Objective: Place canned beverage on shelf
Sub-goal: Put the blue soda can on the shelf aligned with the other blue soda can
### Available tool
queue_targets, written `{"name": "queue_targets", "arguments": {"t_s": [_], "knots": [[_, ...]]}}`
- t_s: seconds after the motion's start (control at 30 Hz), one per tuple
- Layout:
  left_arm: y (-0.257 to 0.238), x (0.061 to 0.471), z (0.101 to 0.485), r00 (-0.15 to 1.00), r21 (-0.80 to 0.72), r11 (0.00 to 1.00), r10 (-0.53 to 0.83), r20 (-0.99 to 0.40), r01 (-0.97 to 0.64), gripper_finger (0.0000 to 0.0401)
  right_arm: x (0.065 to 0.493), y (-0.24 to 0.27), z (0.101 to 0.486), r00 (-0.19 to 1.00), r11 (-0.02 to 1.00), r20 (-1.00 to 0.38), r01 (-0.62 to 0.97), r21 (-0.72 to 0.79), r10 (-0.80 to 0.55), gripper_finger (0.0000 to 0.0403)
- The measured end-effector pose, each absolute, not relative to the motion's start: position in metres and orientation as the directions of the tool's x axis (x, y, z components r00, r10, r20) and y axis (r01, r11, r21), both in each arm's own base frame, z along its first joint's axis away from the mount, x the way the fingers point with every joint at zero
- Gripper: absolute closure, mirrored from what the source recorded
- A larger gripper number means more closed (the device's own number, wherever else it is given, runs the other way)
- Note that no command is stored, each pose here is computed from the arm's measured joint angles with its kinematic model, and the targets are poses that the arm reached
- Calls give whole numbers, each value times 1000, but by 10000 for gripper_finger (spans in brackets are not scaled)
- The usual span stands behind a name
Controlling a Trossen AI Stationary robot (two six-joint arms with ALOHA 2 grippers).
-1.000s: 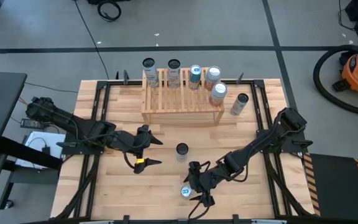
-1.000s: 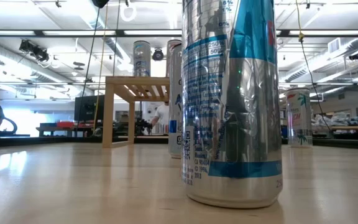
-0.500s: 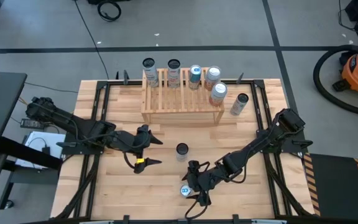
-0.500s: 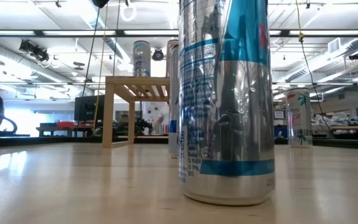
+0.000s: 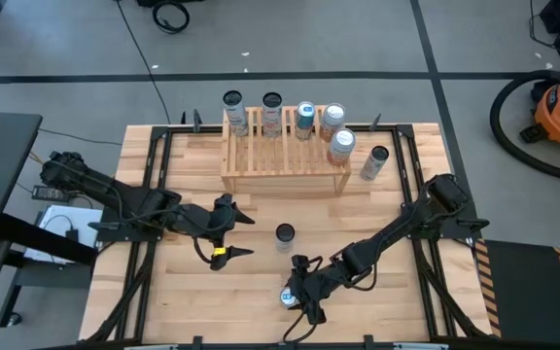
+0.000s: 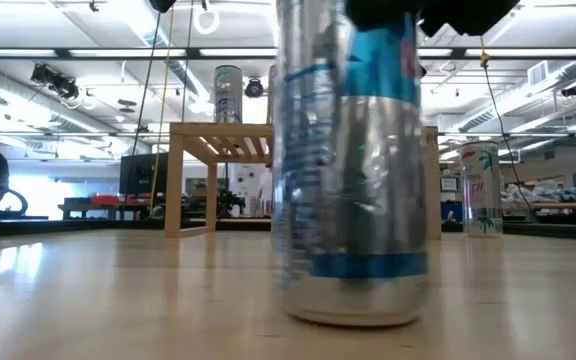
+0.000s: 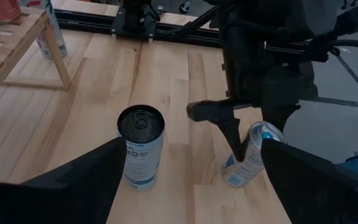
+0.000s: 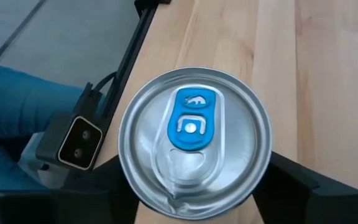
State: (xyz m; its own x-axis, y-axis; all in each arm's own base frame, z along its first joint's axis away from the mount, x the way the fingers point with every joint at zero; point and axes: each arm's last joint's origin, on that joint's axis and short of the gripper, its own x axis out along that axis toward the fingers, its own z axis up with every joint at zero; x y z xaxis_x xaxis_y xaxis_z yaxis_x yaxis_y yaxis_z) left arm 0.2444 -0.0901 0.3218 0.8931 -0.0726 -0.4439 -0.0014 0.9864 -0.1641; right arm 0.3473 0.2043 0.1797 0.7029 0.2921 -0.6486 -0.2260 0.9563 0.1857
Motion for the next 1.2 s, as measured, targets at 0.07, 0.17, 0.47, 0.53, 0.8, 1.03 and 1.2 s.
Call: {"name": "queue_targets", "arguments": {"t_s": [0.07,0.17,0.47,0.53,0.8,1.03,1.2], "knots": [[-90,244,322,893,-164,987,-73,-444,-1,28,348,205,180,705,954,-644,-232,188,298,162],[-90,244,322,893,-163,987,-73,-444,-1,28,348,205,181,710,952,-635,-236,193,305,162],[-90,244,322,893,-164,986,-73,-444,-1,28,350,205,183,742,958,-609,-187,215,282,161],[-90,244,322,893,-166,986,-73,-444,-2,28,351,206,185,751,956,-594,-185,229,288,161],[-90,245,324,904,-202,979,-52,-424,-39,28,347,199,211,789,947,-545,-143,286,284,160],[-87,247,326,914,-221,974,-44,-404,-51,28,332,175,250,846,973,-521,10,230,114,159],[-77,250,326,915,-224,970,-7,-404,-92,28,323,147,280,881,970,-474,124,210,-10,159]]}}
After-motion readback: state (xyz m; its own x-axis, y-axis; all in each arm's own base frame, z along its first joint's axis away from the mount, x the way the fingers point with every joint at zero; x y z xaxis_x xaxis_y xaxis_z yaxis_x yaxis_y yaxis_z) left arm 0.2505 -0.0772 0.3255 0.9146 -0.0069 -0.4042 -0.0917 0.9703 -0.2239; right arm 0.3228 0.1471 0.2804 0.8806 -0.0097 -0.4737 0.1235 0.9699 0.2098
